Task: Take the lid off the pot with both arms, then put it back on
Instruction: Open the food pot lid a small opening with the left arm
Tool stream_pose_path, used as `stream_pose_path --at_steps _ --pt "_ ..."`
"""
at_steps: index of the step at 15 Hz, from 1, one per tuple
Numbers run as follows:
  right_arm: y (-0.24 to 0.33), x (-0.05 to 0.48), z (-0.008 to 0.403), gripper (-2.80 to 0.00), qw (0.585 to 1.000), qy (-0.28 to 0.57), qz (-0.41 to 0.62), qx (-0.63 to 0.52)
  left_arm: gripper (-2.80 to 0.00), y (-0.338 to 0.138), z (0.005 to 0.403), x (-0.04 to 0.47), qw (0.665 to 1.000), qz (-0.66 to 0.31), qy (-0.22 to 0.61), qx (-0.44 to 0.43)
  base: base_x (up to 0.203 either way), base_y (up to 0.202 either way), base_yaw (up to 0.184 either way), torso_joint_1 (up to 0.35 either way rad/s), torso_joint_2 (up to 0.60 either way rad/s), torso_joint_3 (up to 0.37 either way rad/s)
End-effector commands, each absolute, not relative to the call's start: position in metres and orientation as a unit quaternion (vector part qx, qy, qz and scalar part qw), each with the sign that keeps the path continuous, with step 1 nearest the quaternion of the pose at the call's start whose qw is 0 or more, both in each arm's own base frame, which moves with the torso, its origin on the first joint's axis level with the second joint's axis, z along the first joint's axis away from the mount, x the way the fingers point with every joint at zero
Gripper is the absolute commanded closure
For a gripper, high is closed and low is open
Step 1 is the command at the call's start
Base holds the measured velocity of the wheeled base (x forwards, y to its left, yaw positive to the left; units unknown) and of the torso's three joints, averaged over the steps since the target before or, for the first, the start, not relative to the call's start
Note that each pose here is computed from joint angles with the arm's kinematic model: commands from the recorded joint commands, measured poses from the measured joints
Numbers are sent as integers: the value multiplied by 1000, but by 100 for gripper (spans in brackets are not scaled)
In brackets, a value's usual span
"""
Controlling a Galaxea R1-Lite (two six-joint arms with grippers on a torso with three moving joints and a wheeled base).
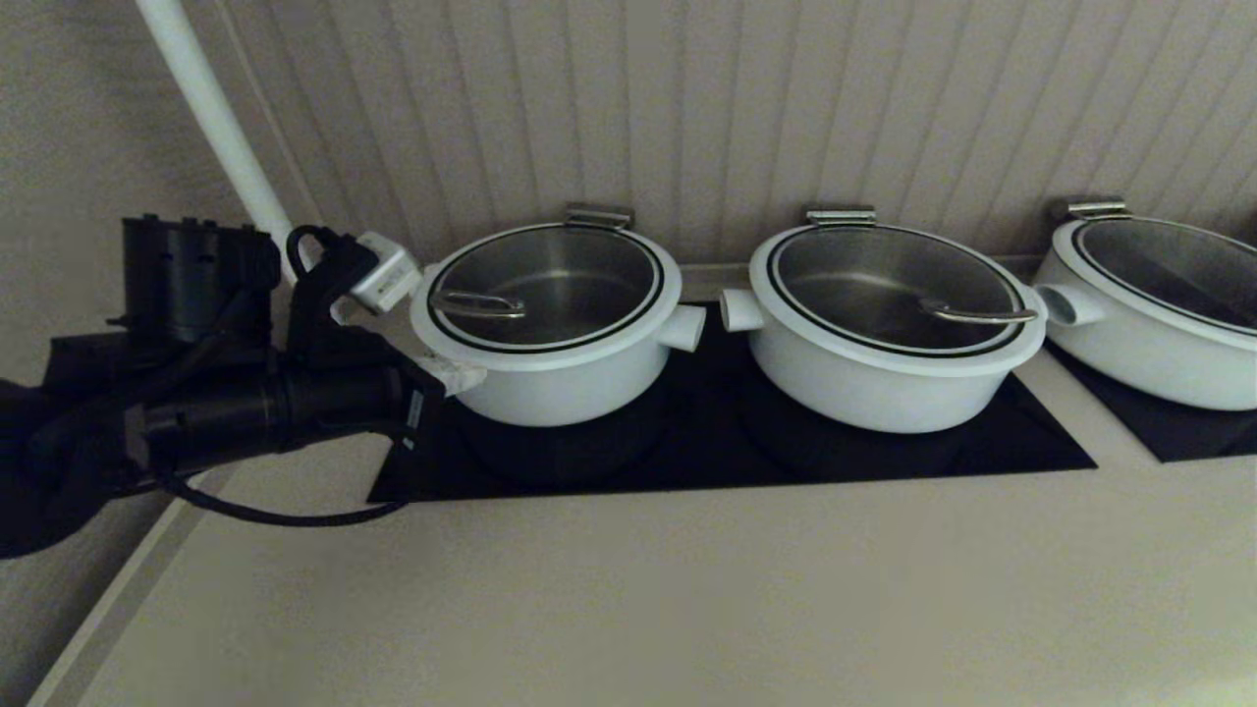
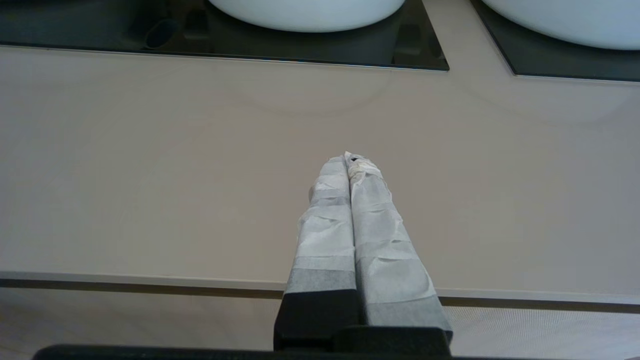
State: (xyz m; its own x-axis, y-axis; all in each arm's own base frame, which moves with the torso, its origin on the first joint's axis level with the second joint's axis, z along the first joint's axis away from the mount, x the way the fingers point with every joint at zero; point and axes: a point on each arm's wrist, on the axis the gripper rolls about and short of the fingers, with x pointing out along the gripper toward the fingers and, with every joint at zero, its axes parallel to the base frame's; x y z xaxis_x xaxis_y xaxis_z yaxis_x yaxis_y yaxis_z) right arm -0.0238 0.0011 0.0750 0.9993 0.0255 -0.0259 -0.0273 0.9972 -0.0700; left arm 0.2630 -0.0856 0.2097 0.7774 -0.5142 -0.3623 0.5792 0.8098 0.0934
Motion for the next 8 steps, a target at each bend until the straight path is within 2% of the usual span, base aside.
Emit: stream_pose_path --at_steps 1,8 --pt "1 -24 75 0 999 13 14 -36 0 -89 209 273 940 -283 165 94 0 0 0 0 0 0" --pt "1 -24 75 0 999 13 14 -36 0 -93 212 289 948 -259 164 87 0 0 0 0 0 0"
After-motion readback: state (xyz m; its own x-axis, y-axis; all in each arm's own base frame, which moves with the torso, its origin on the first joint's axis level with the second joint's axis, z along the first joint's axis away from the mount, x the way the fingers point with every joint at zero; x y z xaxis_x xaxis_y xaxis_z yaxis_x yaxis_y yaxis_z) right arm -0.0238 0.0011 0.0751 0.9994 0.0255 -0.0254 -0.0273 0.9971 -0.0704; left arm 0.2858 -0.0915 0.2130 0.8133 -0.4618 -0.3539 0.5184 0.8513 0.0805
